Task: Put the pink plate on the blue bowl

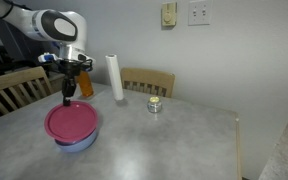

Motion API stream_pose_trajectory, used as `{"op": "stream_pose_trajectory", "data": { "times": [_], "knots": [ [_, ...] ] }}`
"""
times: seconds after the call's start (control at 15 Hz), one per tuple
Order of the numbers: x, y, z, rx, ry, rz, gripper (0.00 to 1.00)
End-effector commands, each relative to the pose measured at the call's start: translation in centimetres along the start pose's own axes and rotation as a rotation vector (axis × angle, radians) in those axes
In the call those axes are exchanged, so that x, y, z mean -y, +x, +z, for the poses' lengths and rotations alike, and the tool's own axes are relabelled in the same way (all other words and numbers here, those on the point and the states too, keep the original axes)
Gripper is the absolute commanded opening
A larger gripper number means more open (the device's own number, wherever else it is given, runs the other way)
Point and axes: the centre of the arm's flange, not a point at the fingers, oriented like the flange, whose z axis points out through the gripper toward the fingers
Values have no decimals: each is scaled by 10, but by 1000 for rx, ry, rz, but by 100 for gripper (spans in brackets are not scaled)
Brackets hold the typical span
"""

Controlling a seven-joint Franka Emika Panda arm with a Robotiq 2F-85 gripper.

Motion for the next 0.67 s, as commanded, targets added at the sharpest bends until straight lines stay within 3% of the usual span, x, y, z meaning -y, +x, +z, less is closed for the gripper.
{"op": "stream_pose_trajectory", "data": {
  "times": [0.0, 0.6],
  "knots": [
    [-1, 3, -13, 27, -42, 16, 3],
    [-6, 5, 0, 97, -80, 51, 3]
  ]
}}
